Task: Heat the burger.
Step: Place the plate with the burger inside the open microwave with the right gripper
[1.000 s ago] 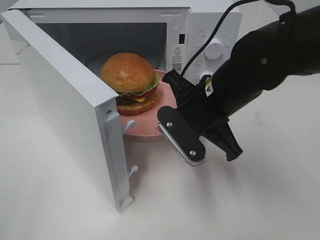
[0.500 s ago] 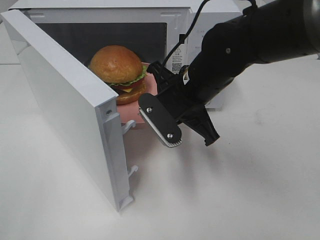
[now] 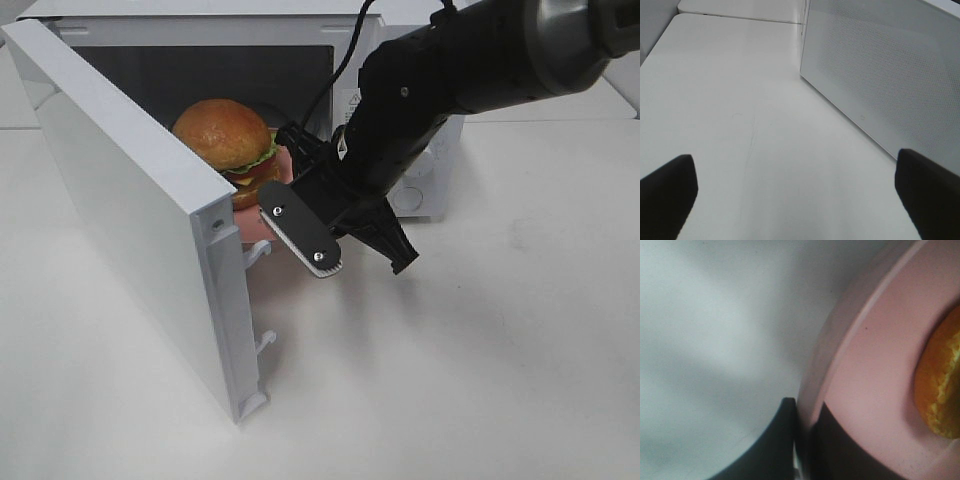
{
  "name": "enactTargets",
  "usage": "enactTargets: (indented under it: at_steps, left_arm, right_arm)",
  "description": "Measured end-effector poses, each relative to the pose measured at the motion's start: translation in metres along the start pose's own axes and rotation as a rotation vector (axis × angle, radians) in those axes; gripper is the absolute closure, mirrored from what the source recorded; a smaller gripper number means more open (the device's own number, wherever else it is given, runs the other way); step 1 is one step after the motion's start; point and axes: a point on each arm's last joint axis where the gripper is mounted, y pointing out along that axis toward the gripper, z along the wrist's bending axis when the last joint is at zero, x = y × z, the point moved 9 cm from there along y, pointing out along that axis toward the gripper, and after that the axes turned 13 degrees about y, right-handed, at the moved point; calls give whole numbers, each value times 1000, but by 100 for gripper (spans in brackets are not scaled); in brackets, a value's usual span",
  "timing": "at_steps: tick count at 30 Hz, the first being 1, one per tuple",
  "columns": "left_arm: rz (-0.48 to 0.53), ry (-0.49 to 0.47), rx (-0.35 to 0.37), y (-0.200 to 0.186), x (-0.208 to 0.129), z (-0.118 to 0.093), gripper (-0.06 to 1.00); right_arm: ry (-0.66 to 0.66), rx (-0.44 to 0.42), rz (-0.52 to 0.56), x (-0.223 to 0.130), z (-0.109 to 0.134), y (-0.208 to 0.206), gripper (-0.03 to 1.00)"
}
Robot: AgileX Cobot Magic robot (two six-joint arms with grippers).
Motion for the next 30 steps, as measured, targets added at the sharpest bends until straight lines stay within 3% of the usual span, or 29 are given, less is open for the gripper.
enactTargets:
  at_steps: [30]
  left_arm:
    - [0, 0, 0, 0, 0, 0, -5]
  right_arm:
    - [103, -49, 66, -2, -70, 29, 93]
